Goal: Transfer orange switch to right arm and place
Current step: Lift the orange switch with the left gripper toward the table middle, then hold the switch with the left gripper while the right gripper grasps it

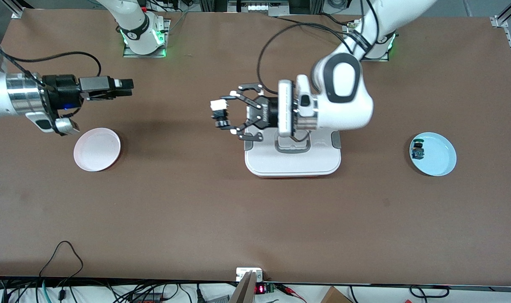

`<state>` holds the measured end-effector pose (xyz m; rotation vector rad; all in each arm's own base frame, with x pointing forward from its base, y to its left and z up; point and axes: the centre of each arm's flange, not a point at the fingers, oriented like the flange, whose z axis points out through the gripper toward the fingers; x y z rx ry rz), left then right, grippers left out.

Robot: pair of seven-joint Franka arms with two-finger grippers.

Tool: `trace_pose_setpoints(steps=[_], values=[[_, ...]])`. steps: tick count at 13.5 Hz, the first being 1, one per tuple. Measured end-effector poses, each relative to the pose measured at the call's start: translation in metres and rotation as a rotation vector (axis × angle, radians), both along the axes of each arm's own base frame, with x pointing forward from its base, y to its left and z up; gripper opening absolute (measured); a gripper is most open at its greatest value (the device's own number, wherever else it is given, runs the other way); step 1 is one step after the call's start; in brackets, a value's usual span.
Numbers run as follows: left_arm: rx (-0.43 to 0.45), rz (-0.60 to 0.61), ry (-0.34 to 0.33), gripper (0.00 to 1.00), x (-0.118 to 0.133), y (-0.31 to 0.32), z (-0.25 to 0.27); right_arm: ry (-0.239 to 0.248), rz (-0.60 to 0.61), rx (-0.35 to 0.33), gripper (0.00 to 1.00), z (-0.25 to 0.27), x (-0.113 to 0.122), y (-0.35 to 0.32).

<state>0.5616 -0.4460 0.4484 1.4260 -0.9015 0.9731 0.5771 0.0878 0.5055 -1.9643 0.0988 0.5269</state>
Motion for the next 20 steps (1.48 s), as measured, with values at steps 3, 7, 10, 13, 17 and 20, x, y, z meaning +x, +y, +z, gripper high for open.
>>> trace_pose_setpoints(steps=[3,7,10,13,17,20], values=[[0.022,0.047,0.016,0.73,-0.022,-0.032,0.007,0.018,-0.011,0.067,1.00,-0.010,0.007,0.007],[0.065,0.097,0.037,0.73,-0.043,-0.054,0.004,0.074,-0.074,0.222,1.00,-0.029,0.015,0.019],[0.058,0.103,0.028,0.73,-0.042,-0.055,0.011,0.109,-0.140,0.262,1.00,-0.048,0.016,0.029],[0.059,0.109,0.027,0.73,-0.039,-0.053,0.011,0.165,-0.157,0.302,1.00,-0.068,0.006,0.059],[0.059,0.110,0.027,0.73,-0.039,-0.052,0.011,0.201,-0.145,0.333,0.96,-0.075,-0.003,0.081],[0.059,0.111,0.027,0.73,-0.038,-0.052,0.011,0.254,-0.133,0.348,0.96,-0.070,-0.010,0.103]])
